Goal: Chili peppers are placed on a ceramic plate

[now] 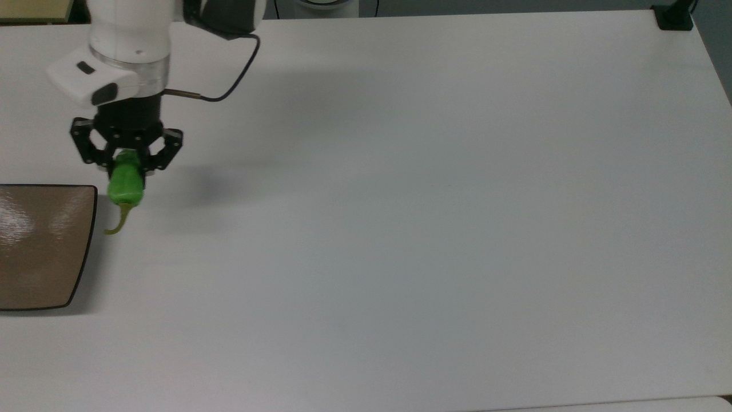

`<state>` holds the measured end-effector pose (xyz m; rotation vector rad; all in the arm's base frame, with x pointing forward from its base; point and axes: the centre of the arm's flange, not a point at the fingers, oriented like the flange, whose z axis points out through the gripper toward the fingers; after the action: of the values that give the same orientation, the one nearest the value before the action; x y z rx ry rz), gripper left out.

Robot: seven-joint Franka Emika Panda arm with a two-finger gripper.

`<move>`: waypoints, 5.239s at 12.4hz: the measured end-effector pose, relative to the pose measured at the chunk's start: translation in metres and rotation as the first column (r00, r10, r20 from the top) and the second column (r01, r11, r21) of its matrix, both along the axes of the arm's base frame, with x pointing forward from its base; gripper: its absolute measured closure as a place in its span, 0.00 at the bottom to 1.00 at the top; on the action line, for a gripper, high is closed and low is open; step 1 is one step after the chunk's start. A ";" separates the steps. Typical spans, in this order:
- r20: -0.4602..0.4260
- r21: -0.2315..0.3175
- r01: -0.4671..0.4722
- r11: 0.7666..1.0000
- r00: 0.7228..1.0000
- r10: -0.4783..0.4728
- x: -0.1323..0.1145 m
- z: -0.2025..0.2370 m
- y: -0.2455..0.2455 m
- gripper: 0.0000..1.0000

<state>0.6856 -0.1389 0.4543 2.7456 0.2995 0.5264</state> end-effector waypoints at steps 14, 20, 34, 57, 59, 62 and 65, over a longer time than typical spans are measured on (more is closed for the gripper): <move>0.441 -0.165 -0.038 0.985 0.891 0.108 0.032 -0.044 -0.107 0.62; 0.484 -0.204 -0.053 0.977 0.863 0.148 0.032 -0.061 -0.114 0.11; 0.513 -0.076 -0.029 0.997 0.856 0.064 0.032 -0.024 -0.064 0.00; -0.339 0.323 0.243 0.915 0.932 -0.128 -0.061 0.080 0.168 0.00; -0.331 0.324 0.245 0.914 0.934 -0.133 -0.066 0.088 0.166 0.00; -0.317 0.325 0.251 0.912 0.937 -0.145 -0.078 0.101 0.158 0.00; -0.322 0.323 0.260 0.910 0.934 -0.152 -0.091 0.103 0.154 0.00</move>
<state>0.5945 0.0147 0.5573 3.1657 -0.0348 0.1240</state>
